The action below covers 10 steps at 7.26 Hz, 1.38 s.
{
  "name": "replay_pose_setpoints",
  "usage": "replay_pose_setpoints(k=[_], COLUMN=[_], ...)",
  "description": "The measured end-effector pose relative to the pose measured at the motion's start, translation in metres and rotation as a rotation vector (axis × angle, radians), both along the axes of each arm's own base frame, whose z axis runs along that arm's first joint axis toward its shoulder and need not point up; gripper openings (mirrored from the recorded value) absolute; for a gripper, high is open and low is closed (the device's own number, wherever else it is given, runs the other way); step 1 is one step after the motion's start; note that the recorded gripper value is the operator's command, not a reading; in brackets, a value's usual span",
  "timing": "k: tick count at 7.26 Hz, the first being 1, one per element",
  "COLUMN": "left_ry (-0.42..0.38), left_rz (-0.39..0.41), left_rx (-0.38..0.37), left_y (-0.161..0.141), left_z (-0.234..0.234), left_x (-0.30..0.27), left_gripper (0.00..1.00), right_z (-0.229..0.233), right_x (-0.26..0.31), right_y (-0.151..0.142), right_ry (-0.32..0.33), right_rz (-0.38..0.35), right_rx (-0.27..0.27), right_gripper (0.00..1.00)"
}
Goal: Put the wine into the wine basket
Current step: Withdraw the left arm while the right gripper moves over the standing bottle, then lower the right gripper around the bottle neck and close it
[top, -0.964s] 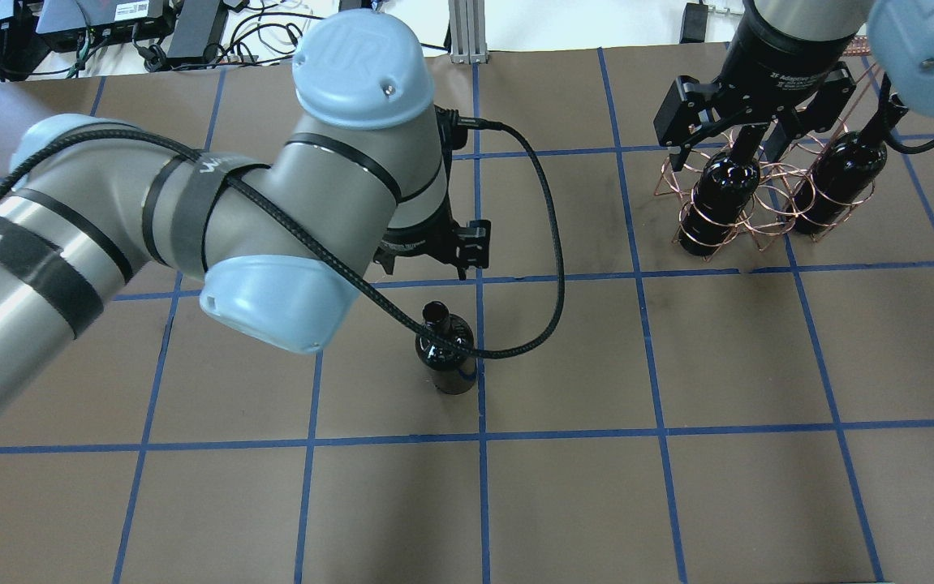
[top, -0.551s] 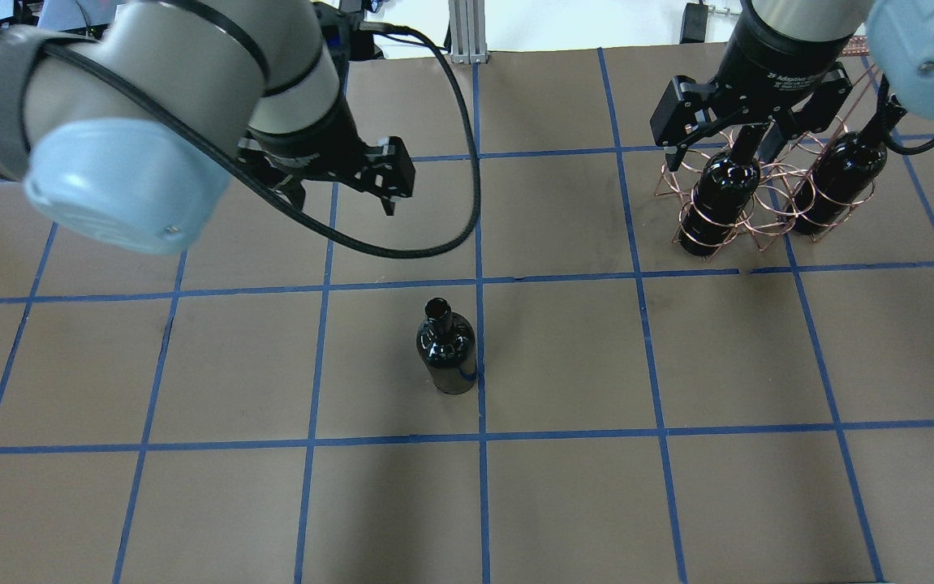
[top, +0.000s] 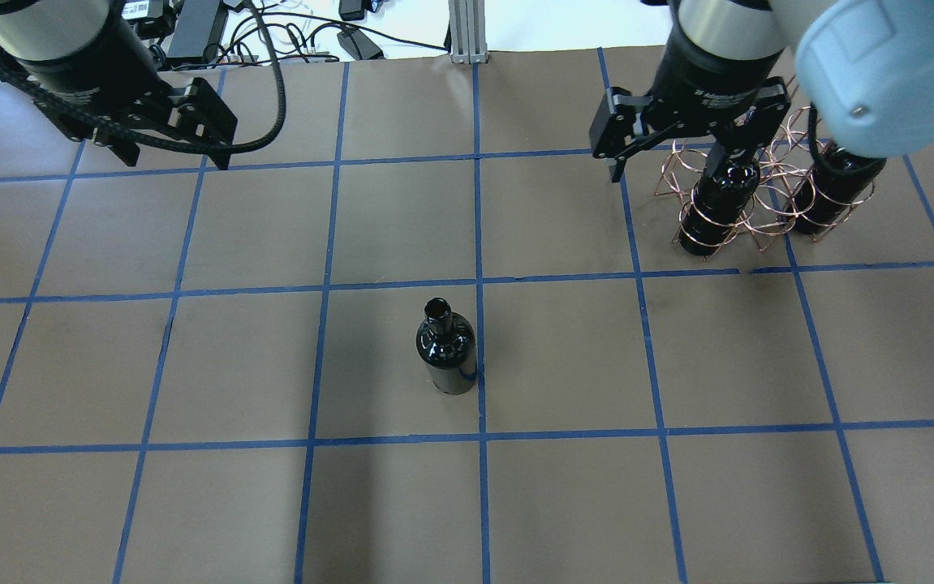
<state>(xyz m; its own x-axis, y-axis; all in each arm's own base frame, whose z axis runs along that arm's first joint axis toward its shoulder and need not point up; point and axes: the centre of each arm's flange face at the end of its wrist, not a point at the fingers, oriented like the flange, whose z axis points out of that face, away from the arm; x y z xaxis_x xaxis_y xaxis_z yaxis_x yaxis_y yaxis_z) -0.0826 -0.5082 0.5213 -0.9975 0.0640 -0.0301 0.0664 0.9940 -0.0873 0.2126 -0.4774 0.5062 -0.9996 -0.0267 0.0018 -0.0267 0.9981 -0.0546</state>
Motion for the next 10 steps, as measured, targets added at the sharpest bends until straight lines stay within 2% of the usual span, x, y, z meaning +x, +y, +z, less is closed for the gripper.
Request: replay_pose_setpoints(k=[2,5,7,10], left_ry=[-0.004,-0.028,-0.063,-0.067], left_rz=[0.034,0.060,0.069,0.069], left_rx=[0.029,0.065,0.077,0.089], left_y=[-0.001,0.002,0.004,0.006], left_z=[-0.012,-0.025,-0.026,-0.029], left_x=[0.029,0.047,0.054,0.054], left_gripper=[1.00,1.00,1.00,1.00], right_z=[-0.007,-0.046,-0.077,-0.109], right_x=[0.060,0.145,0.185,0.195], right_y=[0.023,0.052,0.046,0.045], right_ry=[-0.002,0.011,-0.007,0.012], right_rz=[0.030,0.012,-0.008,0.008], right_rx=[-0.002,0.047,0.020,0.044], right_gripper=[1.00,1.00,1.00,1.00])
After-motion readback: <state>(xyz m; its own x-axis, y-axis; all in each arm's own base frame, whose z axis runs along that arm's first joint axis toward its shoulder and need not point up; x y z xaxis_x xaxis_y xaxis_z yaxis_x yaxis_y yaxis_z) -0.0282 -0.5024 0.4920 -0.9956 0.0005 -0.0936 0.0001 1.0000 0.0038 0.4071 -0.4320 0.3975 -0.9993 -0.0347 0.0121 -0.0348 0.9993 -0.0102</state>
